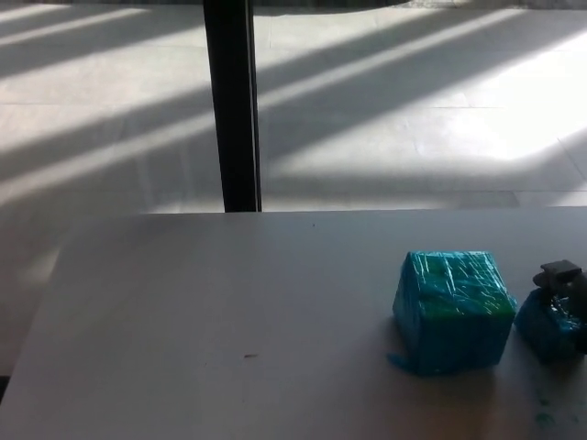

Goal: The robot uses its right hand to pick up the small cube kept on the middle on the desk and place it on the bigger cube kept next to it

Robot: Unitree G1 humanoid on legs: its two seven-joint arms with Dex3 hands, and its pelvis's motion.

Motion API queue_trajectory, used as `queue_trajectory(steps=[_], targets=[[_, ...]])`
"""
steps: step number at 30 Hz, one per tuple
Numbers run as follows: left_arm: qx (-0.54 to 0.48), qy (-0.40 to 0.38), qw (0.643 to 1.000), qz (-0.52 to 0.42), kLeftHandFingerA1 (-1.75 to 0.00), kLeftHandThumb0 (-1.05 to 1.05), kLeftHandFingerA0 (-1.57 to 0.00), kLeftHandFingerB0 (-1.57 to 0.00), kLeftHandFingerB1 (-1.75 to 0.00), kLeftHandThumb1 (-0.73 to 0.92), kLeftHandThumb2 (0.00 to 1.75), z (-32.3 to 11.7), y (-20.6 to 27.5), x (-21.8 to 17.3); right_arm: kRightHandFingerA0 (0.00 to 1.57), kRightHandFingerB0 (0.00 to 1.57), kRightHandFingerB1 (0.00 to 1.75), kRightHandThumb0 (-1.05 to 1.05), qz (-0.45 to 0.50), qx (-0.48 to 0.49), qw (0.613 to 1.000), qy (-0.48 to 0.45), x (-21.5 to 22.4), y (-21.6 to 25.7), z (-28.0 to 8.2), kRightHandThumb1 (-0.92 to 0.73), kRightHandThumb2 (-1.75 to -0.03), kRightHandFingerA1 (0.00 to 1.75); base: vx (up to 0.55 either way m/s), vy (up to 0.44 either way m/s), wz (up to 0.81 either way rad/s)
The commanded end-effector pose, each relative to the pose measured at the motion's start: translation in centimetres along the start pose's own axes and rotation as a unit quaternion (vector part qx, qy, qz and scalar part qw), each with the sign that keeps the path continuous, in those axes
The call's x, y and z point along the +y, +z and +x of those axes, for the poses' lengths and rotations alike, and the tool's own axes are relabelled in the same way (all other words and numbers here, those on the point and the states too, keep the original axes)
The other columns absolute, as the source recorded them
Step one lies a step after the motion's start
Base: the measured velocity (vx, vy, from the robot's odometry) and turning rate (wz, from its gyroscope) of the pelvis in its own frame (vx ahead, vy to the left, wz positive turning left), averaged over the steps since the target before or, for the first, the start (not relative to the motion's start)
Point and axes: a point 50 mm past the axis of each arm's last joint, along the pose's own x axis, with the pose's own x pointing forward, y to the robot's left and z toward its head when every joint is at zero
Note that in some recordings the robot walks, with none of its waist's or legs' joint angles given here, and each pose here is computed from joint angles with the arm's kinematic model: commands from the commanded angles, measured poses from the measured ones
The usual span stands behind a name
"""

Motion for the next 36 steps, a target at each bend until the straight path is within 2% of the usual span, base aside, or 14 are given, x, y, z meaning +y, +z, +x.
queue_trajectory(steps=[1,4,5,14,16,18,21,24,25,27,28,30,32,36], targets=[[-0.009,0.007,1.000,0.009,-0.59,-0.73,-0.44,-0.46,-0.43,0.73,0.62,-0.2,0.3,0.6,0.85,0.80,0.98,-0.26,0.003,-0.006,1.000,-0.002,0.2,-1.1,-0.7,-0.71,-0.84,1.62,0.00,0.000,0.00],[-0.007,0.008,1.000,-0.010,-0.61,-0.71,-0.45,-0.48,-0.43,0.71,0.62,-0.2,0.2,0.6,0.84,0.76,1.15,-0.26,0.011,0.003,1.000,-0.019,-1.1,-2.3,-0.9,-0.71,-0.83,1.64,0.00,0.000,0.00],[-0.008,0.007,1.000,0.001,-0.60,-0.73,-0.47,-0.50,-0.44,0.72,0.62,-0.3,0.2,0.6,0.81,0.78,0.85,-0.28,0.011,0.011,1.000,-0.026,-1.9,-3.0,-1.1,-0.69,-0.76,1.60,0.00,0.000,0.00],[-0.005,0.011,1.000,-0.006,-0.60,-0.73,-0.48,-0.53,-0.44,0.69,0.61,-0.3,0.2,0.8,0.85,0.85,0.64,-0.24,0.027,0.016,0.998,-0.061,-4.5,-4.8,-1.7,-0.62,-0.82,1.54,0.00,0.000,0.00],[-0.004,0.014,1.000,-0.010,-0.60,-0.74,-0.50,-0.53,-0.45,0.69,0.61,-0.3,0.2,0.7,0.79,0.78,1.10,-0.25,0.042,0.014,0.997,-0.063,-5.3,-5.1,-1.8,-0.65,-0.77,1.60,0.00,0.000,0.00],[-0.003,0.014,1.000,-0.013,-0.63,-0.74,-0.50,-0.55,-0.47,0.69,0.61,-0.2,0.2,0.7,0.80,0.83,0.86,-0.24,0.044,0.011,0.997,-0.067,-5.5,-5.2,-1.9,-0.65,-0.78,1.57,0.00,0.000,0.00],[-0.002,0.018,1.000,-0.006,-0.60,-0.73,-0.49,-0.53,-0.43,0.70,0.61,-0.3,0.0,0.9,0.85,0.79,1.19,-0.27,0.052,0.003,0.997,-0.063,-6.0,-5.0,-1.8,-0.64,-0.80,1.61,0.00,0.000,0.00],[0.000,0.015,1.000,-0.014,-0.59,-0.71,-0.47,-0.48,-0.40,0.70,0.61,-0.4,0.0,0.9,0.83,0.83,0.71,-0.27,0.061,-0.010,0.995,-0.076,-6.9,-4.7,-1.7,-0.66,-0.74,1.63,0.00,0.000,0.00],[0.000,0.016,1.000,-0.009,-0.59,-0.72,-0.48,-0.49,-0.42,0.71,0.62,-0.4,0.1,1.0,0.83,0.76,1.17,-0.24,0.065,-0.017,0.995,-0.080,-7.3,-4.4,-1.7,-0.68,-0.74,1.66,0.00,0.000,0.00],[-0.002,0.018,1.000,0.001,-0.59,-0.72,-0.48,-0.49,-0.42,0.71,0.62,-0.4,0.2,1.0,0.83,0.76,1.17,-0.24,0.073,-0.026,0.993,-0.084,-7.7,-4.1,-1.7,-0.68,-0.74,1.66,0.00,0.000,0.00],[-0.001,0.016,1.000,-0.004,-0.59,-0.72,-0.47,-0.50,-0.42,0.71,0.62,-0.4,0.2,1.0,0.85,0.82,0.64,-0.28,0.076,-0.033,0.993,-0.086,-8.1,-3.8,-1.6,-0.69,-0.72,1.54,0.00,0.000,0.00],[0.000,0.015,1.000,-0.005,-0.59,-0.73,-0.45,-0.49,-0.43,0.70,0.62,-0.4,0.2,1.0,0.88,0.85,0.63,-0.27,0.076,-0.044,0.992,-0.094,-8.6,-3.4,-1.6,-0.66,-0.74,1.53,0.00,0.000,0.00],[-0.002,0.015,1.000,-0.001,-0.61,-0.73,-0.45,-0.50,-0.42,0.70,0.62,-0.4,0.1,1.0,0.82,0.79,1.15,-0.28,0.074,-0.059,0.990,-0.105,-9.4,-2.9,-1.6,-0.66,-0.78,1.68,0.00,0.000,0.00],[-0.002,0.012,1.000,-0.005,-0.60,-0.72,-0.46,-0.51,-0.43,0.71,0.62,-0.4,0.0,0.9,0.79,0.67,1.49,-0.29,0.080,-0.076,0.988,-0.113,-10.9,-1.9,-1.4,-0.69,-0.75,1.72,0.00,0.000,0.00]])
